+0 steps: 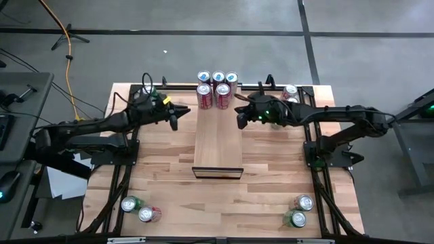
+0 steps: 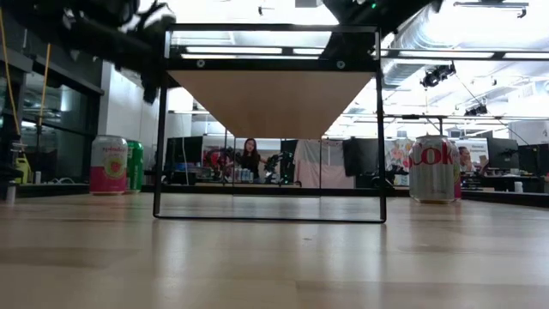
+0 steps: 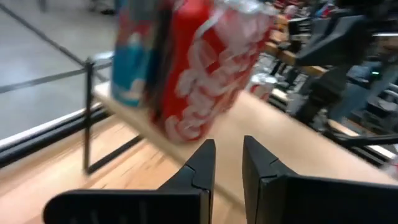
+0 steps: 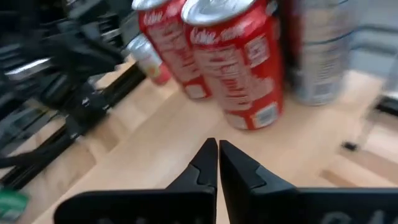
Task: Place canned beverage on shelf
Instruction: Put the top red white soda can on the shelf
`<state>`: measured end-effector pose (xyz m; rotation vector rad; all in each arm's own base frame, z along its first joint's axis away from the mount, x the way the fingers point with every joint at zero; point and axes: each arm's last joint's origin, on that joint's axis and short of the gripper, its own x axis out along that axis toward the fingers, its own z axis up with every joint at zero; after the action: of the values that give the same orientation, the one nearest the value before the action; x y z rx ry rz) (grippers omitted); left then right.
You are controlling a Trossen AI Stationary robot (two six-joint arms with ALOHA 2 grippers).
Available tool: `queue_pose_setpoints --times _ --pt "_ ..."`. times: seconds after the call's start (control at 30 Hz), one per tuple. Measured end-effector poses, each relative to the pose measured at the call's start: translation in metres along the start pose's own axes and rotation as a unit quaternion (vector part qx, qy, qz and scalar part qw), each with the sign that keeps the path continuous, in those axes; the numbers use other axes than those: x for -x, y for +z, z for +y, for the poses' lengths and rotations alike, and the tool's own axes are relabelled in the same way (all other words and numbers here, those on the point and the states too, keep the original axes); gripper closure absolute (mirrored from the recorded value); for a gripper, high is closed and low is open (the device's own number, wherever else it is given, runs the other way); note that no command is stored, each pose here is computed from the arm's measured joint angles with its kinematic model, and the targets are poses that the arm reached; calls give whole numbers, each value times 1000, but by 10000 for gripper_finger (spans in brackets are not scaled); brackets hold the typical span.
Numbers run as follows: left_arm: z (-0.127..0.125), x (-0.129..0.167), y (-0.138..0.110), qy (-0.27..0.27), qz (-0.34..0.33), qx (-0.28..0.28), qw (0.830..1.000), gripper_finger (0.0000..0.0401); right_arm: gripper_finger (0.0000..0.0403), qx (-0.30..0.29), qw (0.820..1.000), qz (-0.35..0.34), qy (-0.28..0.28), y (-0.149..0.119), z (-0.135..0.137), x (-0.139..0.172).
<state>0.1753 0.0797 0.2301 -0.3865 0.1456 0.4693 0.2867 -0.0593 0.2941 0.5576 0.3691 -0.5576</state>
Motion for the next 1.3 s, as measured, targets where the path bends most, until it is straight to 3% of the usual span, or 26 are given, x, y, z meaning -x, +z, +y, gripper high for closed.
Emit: queue_pose_setpoints --times 0.13,0.5,0.93,1.3 --pt "8 -8 -7 18 16 -9 1000 398 402 -7 1000 7 2 3 -9 -15" --pt "22 -30 -3 34 -31 -21 999 400 403 -19 998 -54 -42 10 -16 -30" --pt "26 -65 8 2 -2 -21 1000 401 403 -29 997 -59 -45 10 -16 -30" --pt "24 -49 19 12 5 -44 999 401 403 -30 997 -59 -44 10 -16 -30"
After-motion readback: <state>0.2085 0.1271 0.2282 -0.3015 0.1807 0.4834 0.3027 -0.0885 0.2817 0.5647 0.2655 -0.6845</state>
